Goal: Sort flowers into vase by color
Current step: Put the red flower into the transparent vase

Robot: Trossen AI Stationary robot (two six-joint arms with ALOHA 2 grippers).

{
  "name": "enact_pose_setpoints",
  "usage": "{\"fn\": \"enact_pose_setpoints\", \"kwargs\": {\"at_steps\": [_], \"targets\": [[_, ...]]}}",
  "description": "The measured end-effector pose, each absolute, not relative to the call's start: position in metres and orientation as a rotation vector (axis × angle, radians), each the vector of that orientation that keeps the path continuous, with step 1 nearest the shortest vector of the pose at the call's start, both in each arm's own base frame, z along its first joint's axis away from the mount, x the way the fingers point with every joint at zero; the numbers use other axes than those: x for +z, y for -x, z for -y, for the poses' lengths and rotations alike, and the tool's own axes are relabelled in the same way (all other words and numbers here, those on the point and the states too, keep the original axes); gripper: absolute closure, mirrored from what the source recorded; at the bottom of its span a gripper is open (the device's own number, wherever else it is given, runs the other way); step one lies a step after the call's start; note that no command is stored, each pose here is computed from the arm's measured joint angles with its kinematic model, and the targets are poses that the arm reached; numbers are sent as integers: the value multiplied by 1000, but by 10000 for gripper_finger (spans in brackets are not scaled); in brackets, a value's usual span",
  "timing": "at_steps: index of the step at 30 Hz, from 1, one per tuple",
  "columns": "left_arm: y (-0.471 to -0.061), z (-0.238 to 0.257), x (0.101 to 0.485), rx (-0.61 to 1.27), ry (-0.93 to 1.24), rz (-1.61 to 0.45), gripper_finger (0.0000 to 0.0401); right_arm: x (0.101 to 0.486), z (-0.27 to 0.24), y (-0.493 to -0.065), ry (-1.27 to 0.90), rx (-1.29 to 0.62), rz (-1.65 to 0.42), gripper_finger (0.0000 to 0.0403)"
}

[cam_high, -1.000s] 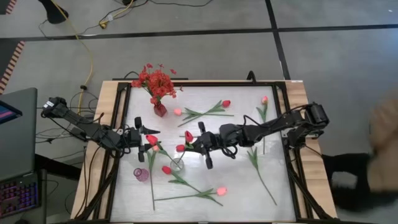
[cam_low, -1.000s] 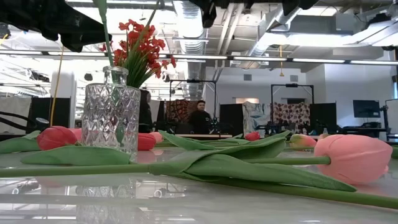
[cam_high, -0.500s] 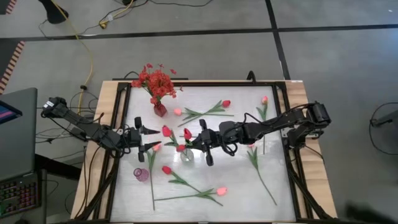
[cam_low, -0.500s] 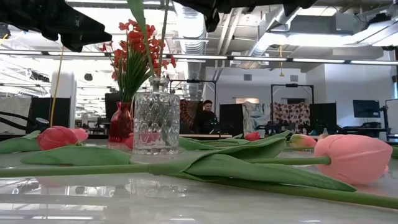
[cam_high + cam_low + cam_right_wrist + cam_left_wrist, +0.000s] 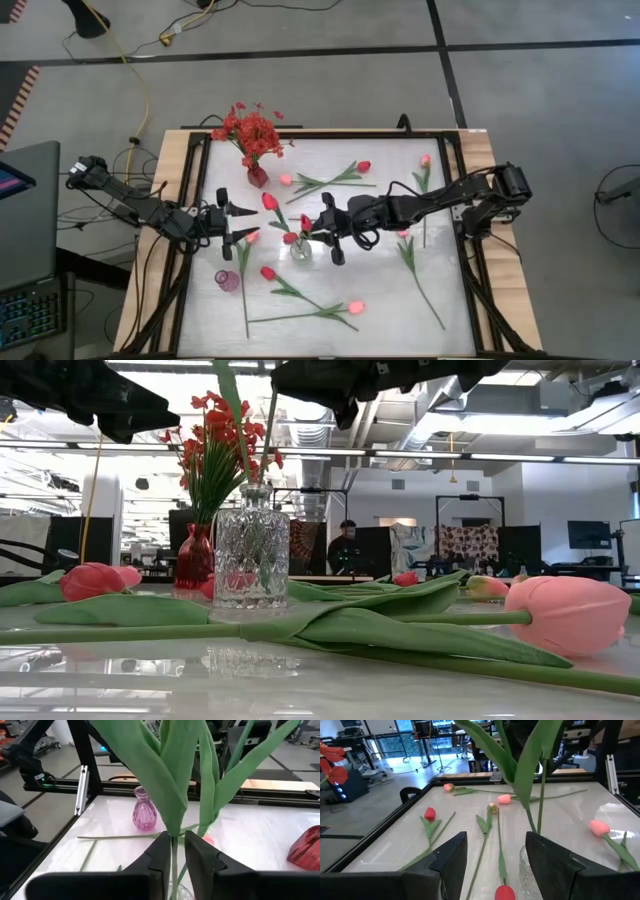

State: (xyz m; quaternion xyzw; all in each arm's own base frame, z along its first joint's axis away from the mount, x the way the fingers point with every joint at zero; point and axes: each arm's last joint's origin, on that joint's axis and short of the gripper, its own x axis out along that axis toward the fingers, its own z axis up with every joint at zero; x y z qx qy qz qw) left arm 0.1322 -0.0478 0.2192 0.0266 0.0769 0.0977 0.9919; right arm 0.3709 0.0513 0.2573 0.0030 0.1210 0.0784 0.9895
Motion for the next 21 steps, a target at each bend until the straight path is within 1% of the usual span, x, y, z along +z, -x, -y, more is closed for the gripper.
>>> {"fn": "enact_pose_setpoints", "kwargs": {"at_steps": [5, 9, 16, 18, 21], "targets": [[-132, 48, 219, 195, -53, -154, 211, 257, -50, -371, -31, 151, -247, 275], [-132, 48, 219, 195, -53, -154, 211, 254, -47, -371, -77, 137, -289, 228], [-132, 48, 219, 194, -53, -154, 211, 263, -41, -371, -91, 101, -534, 129], [-132, 48, 219, 194, -55, -155, 211, 268, -38, -370, -70, 97, -610, 110], [-132, 48, 219, 193, -55, -155, 211, 280, -35, -366, -34, 96, -718, 91]]}}
